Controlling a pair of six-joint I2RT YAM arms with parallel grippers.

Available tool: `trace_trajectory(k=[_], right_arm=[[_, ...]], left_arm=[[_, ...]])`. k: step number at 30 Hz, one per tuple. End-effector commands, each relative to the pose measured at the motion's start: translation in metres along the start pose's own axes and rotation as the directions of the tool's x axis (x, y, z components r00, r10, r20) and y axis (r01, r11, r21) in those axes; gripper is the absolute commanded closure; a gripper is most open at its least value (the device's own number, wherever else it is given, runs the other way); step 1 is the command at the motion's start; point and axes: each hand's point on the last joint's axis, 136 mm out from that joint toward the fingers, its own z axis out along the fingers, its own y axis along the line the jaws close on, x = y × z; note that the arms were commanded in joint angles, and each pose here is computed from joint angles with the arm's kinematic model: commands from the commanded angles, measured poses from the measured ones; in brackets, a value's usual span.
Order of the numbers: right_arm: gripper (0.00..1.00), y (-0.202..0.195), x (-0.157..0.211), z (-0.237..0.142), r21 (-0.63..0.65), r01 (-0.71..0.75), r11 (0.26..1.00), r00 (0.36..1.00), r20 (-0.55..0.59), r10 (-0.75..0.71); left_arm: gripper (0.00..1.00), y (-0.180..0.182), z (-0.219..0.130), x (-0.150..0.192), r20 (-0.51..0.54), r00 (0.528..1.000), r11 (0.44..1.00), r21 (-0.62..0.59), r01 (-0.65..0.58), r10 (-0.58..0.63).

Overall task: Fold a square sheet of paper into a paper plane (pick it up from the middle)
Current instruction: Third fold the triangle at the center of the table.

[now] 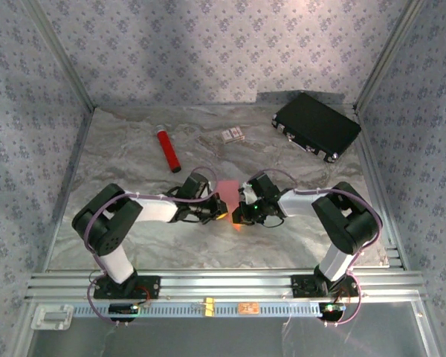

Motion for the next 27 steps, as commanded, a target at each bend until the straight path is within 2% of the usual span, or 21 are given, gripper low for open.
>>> trace_trajectory(k=[1, 10, 27], right_arm=[[0.98, -0.034, 0.019, 0.001, 0.117, -0.08, 0.99, 0.996, -0.035, 0.084], [1.0, -0.037, 0.025, 0.0, 0.134, -0.077, 0.988, 0.995, -0.05, 0.084], [1.0, -0.038, 0.026, 0.001, 0.136, -0.066, 0.989, 0.995, -0.064, 0.075]], left_arm=[[1.0, 0.012, 0.008, -0.001, 0.002, 1.0, 0.999, -0.044, 0.024, -0.024], [1.0, 0.049, 0.006, -0.012, 0.058, 0.996, 0.98, -0.181, 0.078, -0.068], [1.0, 0.061, -0.018, -0.058, 0.125, 0.986, 0.972, -0.194, 0.131, -0.108]])
